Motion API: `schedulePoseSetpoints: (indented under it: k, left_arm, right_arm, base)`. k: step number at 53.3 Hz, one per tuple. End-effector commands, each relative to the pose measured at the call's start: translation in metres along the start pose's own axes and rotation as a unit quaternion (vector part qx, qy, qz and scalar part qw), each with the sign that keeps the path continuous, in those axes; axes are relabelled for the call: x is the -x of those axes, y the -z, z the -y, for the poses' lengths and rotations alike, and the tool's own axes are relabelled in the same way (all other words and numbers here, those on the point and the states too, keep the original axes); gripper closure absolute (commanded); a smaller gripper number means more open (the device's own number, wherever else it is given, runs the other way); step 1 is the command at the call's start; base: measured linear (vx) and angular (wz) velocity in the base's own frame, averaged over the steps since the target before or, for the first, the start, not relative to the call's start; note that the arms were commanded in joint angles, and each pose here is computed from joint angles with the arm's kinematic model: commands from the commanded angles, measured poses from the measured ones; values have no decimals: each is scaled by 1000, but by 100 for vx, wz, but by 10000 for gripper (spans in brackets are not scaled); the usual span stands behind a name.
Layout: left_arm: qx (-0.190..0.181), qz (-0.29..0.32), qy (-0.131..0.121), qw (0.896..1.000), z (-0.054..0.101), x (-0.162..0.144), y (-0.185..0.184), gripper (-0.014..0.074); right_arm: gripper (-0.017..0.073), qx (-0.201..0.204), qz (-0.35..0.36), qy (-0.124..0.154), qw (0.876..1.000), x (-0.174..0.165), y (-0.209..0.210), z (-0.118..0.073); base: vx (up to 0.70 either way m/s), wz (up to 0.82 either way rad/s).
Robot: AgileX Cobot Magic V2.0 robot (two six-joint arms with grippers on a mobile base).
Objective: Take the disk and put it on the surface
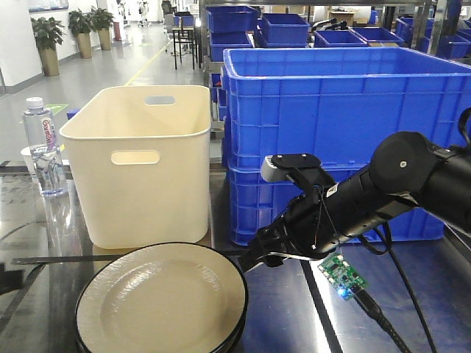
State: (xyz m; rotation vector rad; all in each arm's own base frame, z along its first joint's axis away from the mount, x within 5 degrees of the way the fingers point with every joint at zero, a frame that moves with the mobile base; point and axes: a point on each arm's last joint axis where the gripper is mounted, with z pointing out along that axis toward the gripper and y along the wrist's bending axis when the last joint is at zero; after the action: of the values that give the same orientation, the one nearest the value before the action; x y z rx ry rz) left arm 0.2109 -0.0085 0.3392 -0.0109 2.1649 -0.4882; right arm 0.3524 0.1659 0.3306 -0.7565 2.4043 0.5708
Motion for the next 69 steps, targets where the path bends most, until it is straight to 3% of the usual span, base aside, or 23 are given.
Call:
schedulePoseSetpoints:
  k: [1, 13, 25, 34, 43, 69]
  left_arm:
    - [39, 84, -33, 995, 8, -5, 24, 602]
    - [109, 210, -95, 967, 5, -71, 61, 602]
    - [119, 308, -102, 939, -12, -147, 69, 602]
    - [123, 371, -134, 911, -26, -189, 59, 602]
    - [130, 327, -127, 927, -28, -192, 54, 602]
    - [131, 324, -127, 929, -28, -192, 53, 602]
  right_arm:
    - [8, -6, 61, 9, 998, 14, 29, -8]
    - [8, -6, 61, 9, 998, 14, 29, -8]
    - [8, -6, 61, 9, 998, 14, 29, -8]
    - [8, -6, 61, 9, 998, 14, 29, -8]
    - [8, -5, 61, 8, 998, 14, 29, -9]
    - [8, -5, 60, 9, 998, 14, 29, -9]
  base:
    - [0, 0]
    - [0, 0]
    - [0, 0]
    - [0, 0]
    - [0, 0]
    - [0, 0]
